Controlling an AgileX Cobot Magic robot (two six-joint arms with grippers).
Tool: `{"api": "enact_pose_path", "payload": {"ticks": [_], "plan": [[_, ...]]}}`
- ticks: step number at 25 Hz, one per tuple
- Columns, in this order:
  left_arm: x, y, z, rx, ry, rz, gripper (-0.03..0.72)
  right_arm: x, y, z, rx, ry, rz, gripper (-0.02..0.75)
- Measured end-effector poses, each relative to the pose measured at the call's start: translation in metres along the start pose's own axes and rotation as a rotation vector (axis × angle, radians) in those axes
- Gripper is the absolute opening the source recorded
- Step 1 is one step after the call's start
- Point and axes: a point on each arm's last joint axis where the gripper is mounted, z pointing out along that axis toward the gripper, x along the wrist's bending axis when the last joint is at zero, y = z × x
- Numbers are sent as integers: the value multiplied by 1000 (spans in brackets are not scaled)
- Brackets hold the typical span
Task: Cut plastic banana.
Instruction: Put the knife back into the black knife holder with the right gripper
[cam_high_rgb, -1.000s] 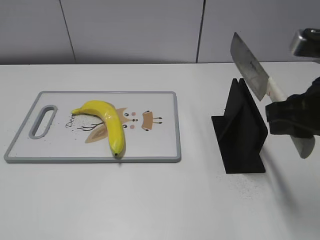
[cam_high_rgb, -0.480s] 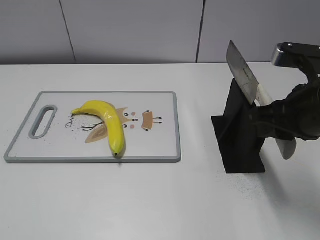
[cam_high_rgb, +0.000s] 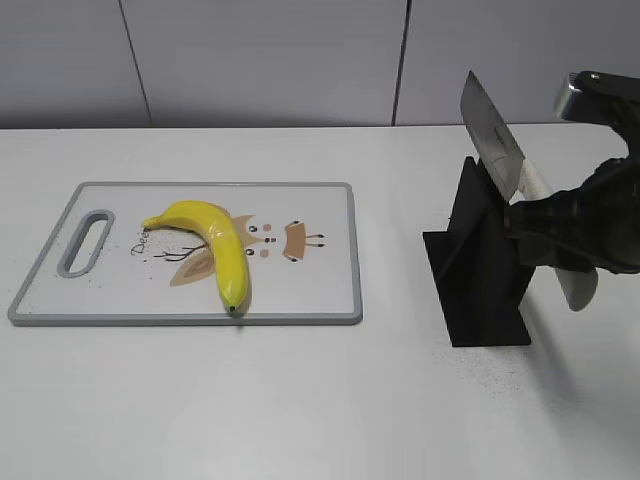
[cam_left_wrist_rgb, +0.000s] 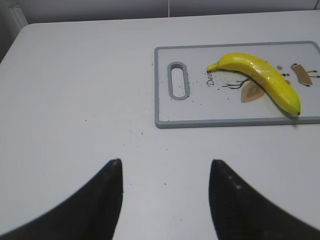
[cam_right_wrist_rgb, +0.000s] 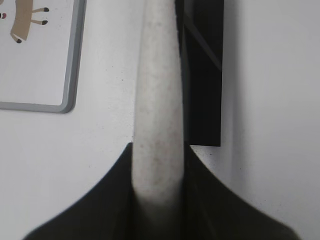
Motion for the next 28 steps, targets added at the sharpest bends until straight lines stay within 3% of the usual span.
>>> {"api": "enact_pose_path", "payload": {"ticks": [21, 23, 27, 28], "plan": [[0, 0, 0, 0, 0, 0, 518, -3, -4, 23, 73, -41, -4, 166], [0, 0, 0, 0, 0, 0, 518, -3, -4, 23, 68, -39, -5, 244], [0, 0, 0, 0, 0, 0, 517, -2, -3, 19, 54, -34, -7, 562], [0, 0, 0, 0, 0, 0, 518, -2, -2, 16, 44, -29, -8, 606]]}}
